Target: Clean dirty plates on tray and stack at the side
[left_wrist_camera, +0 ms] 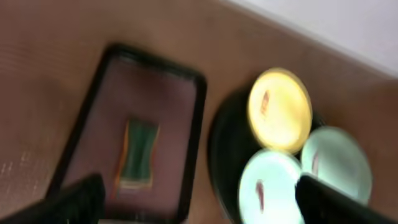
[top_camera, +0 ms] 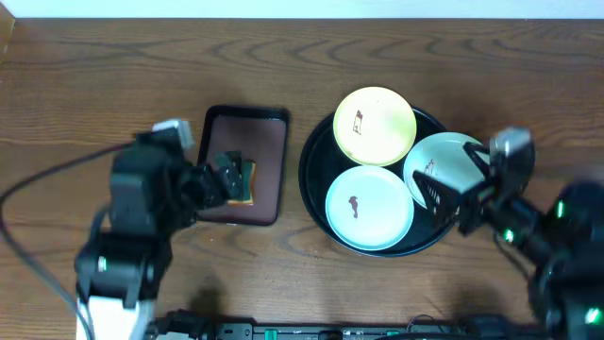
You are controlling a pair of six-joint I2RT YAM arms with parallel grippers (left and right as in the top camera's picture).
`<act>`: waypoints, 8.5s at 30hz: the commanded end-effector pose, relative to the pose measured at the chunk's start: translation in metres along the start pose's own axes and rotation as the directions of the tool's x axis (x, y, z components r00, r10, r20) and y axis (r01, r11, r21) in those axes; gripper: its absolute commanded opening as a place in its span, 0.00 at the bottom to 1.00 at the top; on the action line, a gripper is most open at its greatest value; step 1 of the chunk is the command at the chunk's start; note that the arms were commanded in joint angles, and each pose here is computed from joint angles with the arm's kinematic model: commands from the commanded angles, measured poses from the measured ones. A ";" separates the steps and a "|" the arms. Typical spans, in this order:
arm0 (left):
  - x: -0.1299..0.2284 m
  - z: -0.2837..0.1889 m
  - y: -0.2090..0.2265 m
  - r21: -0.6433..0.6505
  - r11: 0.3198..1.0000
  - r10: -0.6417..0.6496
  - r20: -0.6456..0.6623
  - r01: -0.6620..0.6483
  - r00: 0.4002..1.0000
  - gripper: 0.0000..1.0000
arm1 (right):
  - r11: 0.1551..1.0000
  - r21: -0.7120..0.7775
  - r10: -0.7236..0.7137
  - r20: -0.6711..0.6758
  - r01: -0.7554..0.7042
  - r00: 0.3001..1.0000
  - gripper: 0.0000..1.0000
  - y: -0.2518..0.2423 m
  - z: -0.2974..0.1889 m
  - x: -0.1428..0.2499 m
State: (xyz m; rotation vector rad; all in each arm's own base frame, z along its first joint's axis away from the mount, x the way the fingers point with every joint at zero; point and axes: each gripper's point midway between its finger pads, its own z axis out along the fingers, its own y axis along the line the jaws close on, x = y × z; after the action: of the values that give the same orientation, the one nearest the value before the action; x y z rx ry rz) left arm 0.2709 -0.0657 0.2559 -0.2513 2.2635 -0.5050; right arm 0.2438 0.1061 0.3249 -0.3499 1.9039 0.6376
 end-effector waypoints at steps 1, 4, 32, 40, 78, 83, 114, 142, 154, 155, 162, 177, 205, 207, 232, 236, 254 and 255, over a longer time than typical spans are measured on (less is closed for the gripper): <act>-0.005 0.012 -0.007 -0.011 1.000 -0.011 -0.122 0.010 0.992 0.98 | 0.993 -0.008 0.114 -0.161 -0.117 0.980 0.99 -0.003 0.018 -0.019; 0.010 0.021 -0.015 0.037 0.998 -0.040 -0.217 0.049 0.975 0.98 | 0.982 -0.007 0.183 -0.230 -0.190 0.956 0.99 -0.011 0.037 -0.017; 0.162 0.187 0.118 -0.470 0.840 -0.150 -0.681 -0.271 0.717 0.25 | 0.928 0.339 0.351 -0.649 -0.157 0.675 0.73 -0.031 0.097 0.119; 0.132 0.167 0.094 -0.440 0.868 -0.132 -0.651 -0.230 0.747 0.09 | 0.930 0.332 0.343 -0.640 -0.155 0.687 0.74 -0.032 0.100 0.116; 0.106 0.160 0.084 -0.412 0.883 -0.057 -0.572 -0.226 0.818 0.60 | 0.833 0.521 0.535 -0.675 -0.184 0.508 0.66 -0.065 0.091 0.180; 0.131 0.173 0.090 -0.404 0.896 -0.100 -0.588 -0.185 0.802 0.57 | 0.796 0.580 0.598 -0.708 -0.172 0.377 0.39 -0.083 0.084 0.239; 0.071 0.138 0.034 -0.303 0.936 -0.040 -0.594 -0.177 0.803 0.07 | 0.751 0.625 0.647 -0.635 -0.212 0.422 0.58 -0.098 0.087 0.290; 0.125 0.152 -0.102 -0.059 0.992 0.055 -0.598 -0.112 0.800 0.07 | 0.721 0.670 0.641 -0.547 -0.178 0.539 0.01 -0.128 0.102 0.306; 0.230 0.211 -0.148 0.001 0.998 0.044 -0.717 -0.063 0.696 0.07 | 0.715 0.675 0.654 -0.551 -0.184 0.518 0.01 -0.124 0.098 0.309; 0.235 0.215 -0.151 0.013 0.999 0.044 -0.727 -0.051 0.685 0.07 | 0.714 0.675 0.654 -0.551 -0.184 0.518 0.01 -0.124 0.098 0.309; 0.266 0.243 -0.124 -0.049 0.996 0.012 -0.765 -0.077 0.644 0.07 | 0.715 0.675 0.654 -0.552 -0.184 0.517 0.01 -0.124 0.098 0.309; 0.205 0.236 -0.005 -0.403 0.726 0.187 -0.665 -0.557 0.724 0.07 | 0.710 0.683 0.662 -0.562 -0.173 0.496 0.01 -0.123 0.093 0.313; 0.263 0.224 -0.068 -0.252 0.933 -0.048 -0.795 -0.258 0.605 0.07 | 0.708 0.686 0.665 -0.566 -0.170 0.487 0.01 -0.122 0.090 0.314; 0.245 0.226 -0.040 -0.341 0.877 -0.038 -0.751 -0.338 0.659 0.07 | 0.708 0.685 0.665 -0.566 -0.170 0.488 0.01 -0.122 0.090 0.314; 0.121 0.219 -0.027 -0.565 0.499 0.459 -0.471 -0.657 0.753 0.07 | 0.706 0.689 0.669 -0.571 -0.165 0.477 0.01 -0.121 0.088 0.316; 0.085 0.199 -0.036 -0.559 0.625 0.384 -0.388 -0.546 0.838 0.08 | 0.704 0.691 0.671 -0.574 -0.161 0.469 0.01 -0.120 0.086 0.317; 0.174 0.202 -0.120 -0.114 0.990 -0.012 -0.633 -0.078 0.774 0.07 | 0.704 0.692 0.672 -0.576 -0.160 0.466 0.01 -0.120 0.085 0.318; 0.182 0.206 -0.123 -0.101 0.992 -0.005 -0.646 -0.079 0.764 0.07 | 0.704 0.692 0.672 -0.576 -0.159 0.466 0.01 -0.120 0.085 0.318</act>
State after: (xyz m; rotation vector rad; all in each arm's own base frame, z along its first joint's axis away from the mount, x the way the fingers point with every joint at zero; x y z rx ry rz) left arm 0.3288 -0.2715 0.0930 -0.0748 2.8581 -0.3929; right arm 0.2626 0.0996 -0.0001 0.3322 2.9544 0.3944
